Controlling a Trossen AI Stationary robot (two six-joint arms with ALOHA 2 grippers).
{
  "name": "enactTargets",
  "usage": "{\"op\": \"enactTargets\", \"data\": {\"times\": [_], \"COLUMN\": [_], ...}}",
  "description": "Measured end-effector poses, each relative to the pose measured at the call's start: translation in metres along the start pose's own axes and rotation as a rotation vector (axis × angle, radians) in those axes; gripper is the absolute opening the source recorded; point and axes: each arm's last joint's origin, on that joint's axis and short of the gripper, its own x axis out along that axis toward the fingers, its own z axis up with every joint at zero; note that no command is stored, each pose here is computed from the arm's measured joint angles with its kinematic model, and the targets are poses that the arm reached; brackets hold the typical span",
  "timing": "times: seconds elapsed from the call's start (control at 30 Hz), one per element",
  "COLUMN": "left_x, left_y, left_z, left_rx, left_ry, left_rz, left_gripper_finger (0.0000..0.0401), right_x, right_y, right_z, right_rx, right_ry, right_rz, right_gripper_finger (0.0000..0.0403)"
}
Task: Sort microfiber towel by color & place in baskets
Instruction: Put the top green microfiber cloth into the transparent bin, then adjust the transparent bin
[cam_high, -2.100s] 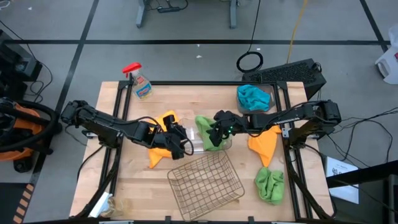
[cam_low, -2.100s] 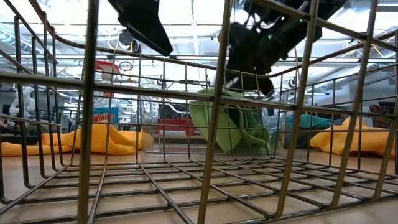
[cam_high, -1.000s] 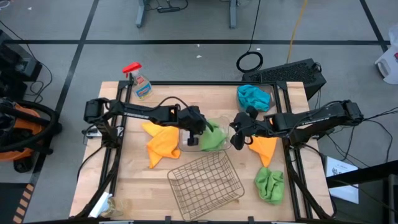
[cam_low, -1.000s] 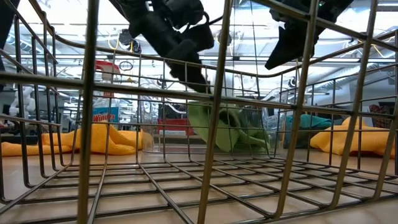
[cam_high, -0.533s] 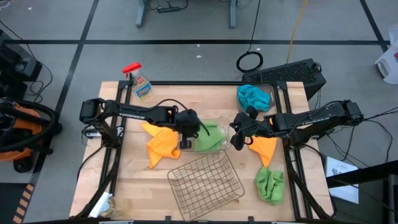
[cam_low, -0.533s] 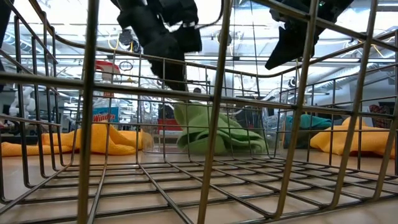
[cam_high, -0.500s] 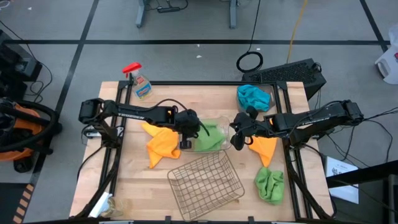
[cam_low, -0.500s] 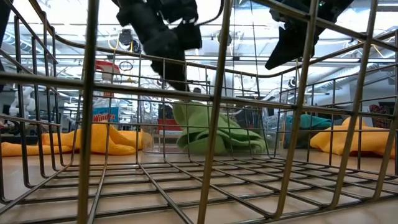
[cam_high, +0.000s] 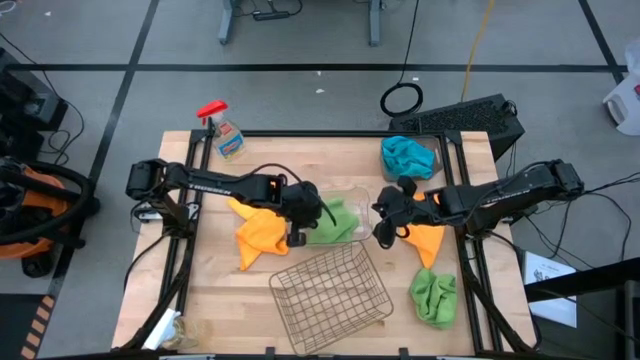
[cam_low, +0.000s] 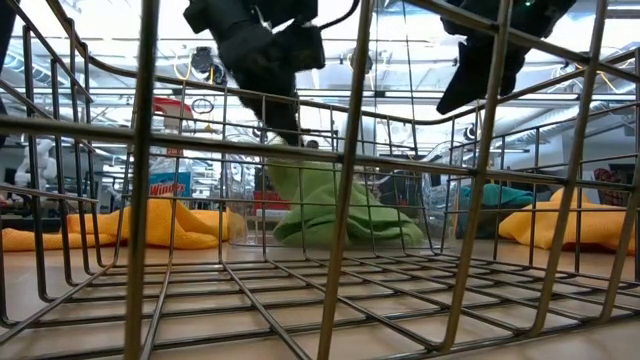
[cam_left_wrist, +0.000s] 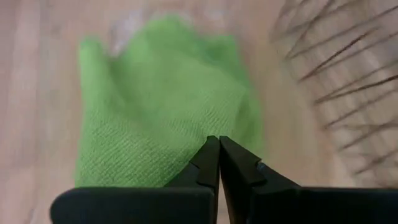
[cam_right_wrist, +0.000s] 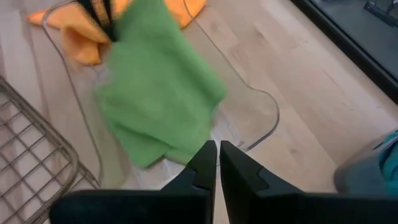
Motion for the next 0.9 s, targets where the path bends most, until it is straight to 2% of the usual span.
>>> {"op": "enactTargets", "data": {"times": [0.1, 0.2, 0.47, 0.63, 0.77, 0.9], "left_x": [0.0, 0.0, -0.018, -0.045, -0.061, -0.06], "left_y": [0.001, 0.0, -0.008, -0.014, -0.021, -0.029], "left_z": [-0.002, -0.004, -0.001, -0.001, -0.01, -0.025], "left_rx": [-0.021, -0.022, -0.01, -0.09, -0.118, -0.089], "left_ry": [0.025, 0.046, -0.002, -0.053, -0.007, 0.051], "left_rz": [0.087, 0.074, 0.076, 0.096, 0.151, 0.211], "left_gripper_finger": [0.0017, 0.0037, 0.0164, 0.0225, 0.0236, 0.0233], "right_x": [-0.002, -0.003, -0.007, -0.011, -0.016, -0.023], "right_y": [0.003, 0.006, 0.011, 0.014, 0.017, 0.022], "right_z": [-0.001, -0.003, -0.009, -0.016, -0.025, -0.036], "right_rx": [-0.008, -0.015, -0.017, -0.022, -0.029, -0.045], "right_ry": [0.0, -0.001, 0.02, 0.036, 0.076, 0.122], "right_rz": [0.011, 0.021, 0.026, -0.007, -0.014, -0.011], "right_gripper_finger": [0.0013, 0.0013, 0.0013, 0.0013, 0.0013, 0.0013]}}
